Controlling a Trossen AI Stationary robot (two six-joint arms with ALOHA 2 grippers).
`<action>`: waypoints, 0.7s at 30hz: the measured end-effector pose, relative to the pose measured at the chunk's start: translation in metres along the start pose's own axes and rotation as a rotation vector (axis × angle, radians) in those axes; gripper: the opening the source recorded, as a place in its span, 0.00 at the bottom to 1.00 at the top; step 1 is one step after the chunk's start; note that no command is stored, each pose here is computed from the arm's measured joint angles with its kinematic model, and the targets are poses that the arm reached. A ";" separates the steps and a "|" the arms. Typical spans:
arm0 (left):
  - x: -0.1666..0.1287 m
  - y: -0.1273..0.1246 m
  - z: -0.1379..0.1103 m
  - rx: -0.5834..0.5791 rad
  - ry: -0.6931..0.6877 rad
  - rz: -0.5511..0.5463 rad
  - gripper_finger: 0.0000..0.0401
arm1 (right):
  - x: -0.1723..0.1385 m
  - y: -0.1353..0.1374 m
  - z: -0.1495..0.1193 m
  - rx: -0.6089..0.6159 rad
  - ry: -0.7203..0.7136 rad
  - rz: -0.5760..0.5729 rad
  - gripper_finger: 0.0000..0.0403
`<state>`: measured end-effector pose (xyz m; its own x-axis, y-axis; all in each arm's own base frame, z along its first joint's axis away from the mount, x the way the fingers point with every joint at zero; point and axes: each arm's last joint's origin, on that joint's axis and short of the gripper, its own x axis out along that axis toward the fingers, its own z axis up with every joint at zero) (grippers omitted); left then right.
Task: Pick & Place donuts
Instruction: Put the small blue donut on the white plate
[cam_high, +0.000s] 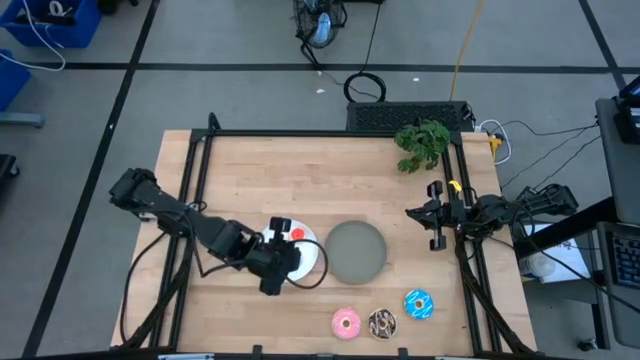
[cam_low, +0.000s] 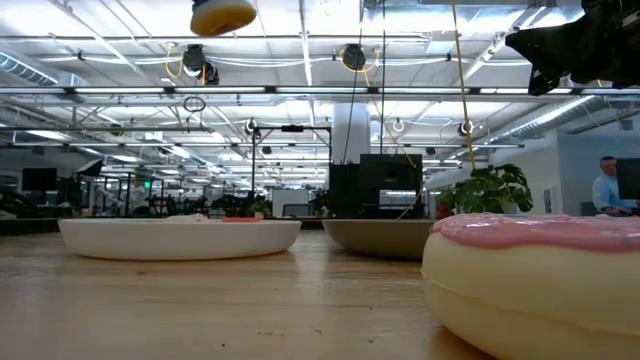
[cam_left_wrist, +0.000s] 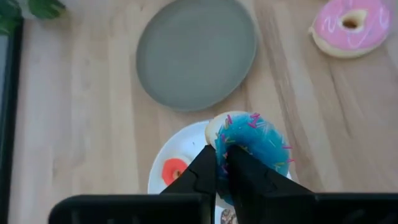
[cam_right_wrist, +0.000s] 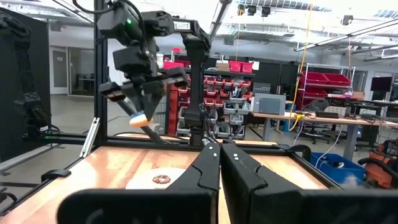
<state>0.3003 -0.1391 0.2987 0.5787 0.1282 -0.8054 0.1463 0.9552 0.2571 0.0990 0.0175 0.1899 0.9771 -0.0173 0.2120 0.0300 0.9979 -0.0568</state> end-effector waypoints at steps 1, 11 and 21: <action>0.002 0.001 -0.001 -0.003 0.010 -0.006 0.07 | 0.000 0.000 0.000 0.000 0.000 0.000 0.01; 0.016 0.001 -0.014 -0.014 0.073 -0.040 0.07 | 0.000 0.000 0.000 -0.004 0.000 0.000 0.01; 0.016 0.001 -0.014 -0.021 0.072 -0.042 0.05 | 0.000 0.000 0.000 -0.004 0.000 0.000 0.01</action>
<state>0.2980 -0.1327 0.2787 0.5129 0.1057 -0.8519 0.1520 0.9655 0.2114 0.0990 0.0175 0.1899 0.9771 -0.0173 0.2120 0.0308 0.9977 -0.0606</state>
